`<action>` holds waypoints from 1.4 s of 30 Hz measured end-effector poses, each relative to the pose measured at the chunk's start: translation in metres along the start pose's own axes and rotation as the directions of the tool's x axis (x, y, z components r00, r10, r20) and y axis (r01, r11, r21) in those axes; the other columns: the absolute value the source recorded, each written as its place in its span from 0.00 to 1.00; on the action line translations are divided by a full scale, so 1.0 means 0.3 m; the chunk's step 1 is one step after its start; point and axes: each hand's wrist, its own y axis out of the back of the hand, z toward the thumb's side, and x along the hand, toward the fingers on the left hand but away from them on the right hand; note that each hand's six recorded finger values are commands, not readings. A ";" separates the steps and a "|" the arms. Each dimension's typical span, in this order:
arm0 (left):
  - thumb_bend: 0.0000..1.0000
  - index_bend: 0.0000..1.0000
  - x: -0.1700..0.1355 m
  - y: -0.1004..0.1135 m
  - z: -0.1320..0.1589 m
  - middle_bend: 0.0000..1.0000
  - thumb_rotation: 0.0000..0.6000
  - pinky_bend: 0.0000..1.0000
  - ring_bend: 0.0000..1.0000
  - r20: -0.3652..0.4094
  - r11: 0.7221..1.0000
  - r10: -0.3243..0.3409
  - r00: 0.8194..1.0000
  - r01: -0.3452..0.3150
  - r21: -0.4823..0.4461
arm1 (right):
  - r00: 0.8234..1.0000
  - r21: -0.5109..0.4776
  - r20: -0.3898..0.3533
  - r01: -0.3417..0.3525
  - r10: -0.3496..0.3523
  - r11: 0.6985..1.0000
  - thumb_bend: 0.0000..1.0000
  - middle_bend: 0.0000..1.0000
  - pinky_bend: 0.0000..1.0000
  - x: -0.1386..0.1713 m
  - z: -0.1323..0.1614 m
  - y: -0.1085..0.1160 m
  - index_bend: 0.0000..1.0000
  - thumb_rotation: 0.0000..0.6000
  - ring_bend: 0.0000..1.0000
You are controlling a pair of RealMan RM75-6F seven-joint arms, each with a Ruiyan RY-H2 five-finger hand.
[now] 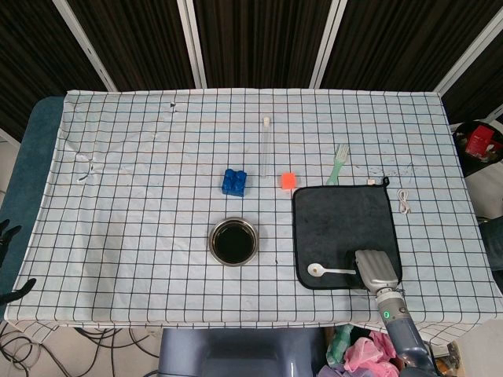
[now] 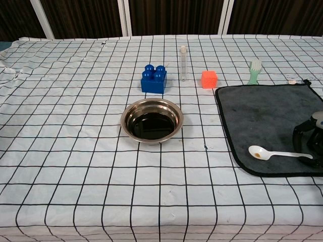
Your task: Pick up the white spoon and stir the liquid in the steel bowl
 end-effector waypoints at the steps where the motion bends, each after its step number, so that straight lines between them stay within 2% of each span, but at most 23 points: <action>1: 0.19 0.10 0.000 0.000 0.000 0.01 1.00 0.00 0.00 0.000 1.000 0.000 1.000 0.000 0.000 | 1.000 0.000 0.000 0.001 -0.001 1.000 0.36 0.85 1.00 0.000 0.000 0.000 0.58 1.00 1.00; 17: 0.19 0.10 -0.003 0.005 -0.002 0.01 1.00 0.00 0.00 0.003 1.000 0.001 1.000 -0.001 -0.004 | 1.000 -0.006 -0.008 0.014 -0.014 1.000 0.38 0.85 1.00 0.001 0.007 0.006 0.59 1.00 1.00; 29: 0.19 0.10 -0.002 -0.003 0.002 0.01 1.00 0.00 0.00 0.001 1.000 -0.006 1.000 0.006 0.001 | 0.998 -0.003 -0.037 0.041 -0.041 0.999 0.39 0.85 1.00 -0.001 0.017 0.040 0.60 1.00 1.00; 32: 0.19 0.10 -0.003 -0.002 0.003 0.00 1.00 0.00 0.00 0.000 1.000 -0.004 1.000 0.004 0.001 | 0.997 0.010 -0.046 0.062 -0.061 0.998 0.39 0.85 1.00 -0.002 0.013 0.069 0.60 1.00 1.00; 35: 0.19 0.10 -0.003 -0.001 0.004 0.01 1.00 0.00 0.00 0.002 1.000 0.001 1.000 -0.001 -0.001 | 0.992 0.044 -0.061 0.117 -0.114 0.992 0.39 0.86 1.00 -0.003 0.007 0.134 0.60 1.00 1.00; 42: 0.19 0.10 0.001 -0.008 0.011 0.01 1.00 0.00 0.00 0.009 1.000 0.002 1.000 -0.002 0.005 | 0.967 0.168 -0.137 0.236 -0.215 0.957 0.39 0.86 1.00 0.006 0.028 0.282 0.60 1.00 1.00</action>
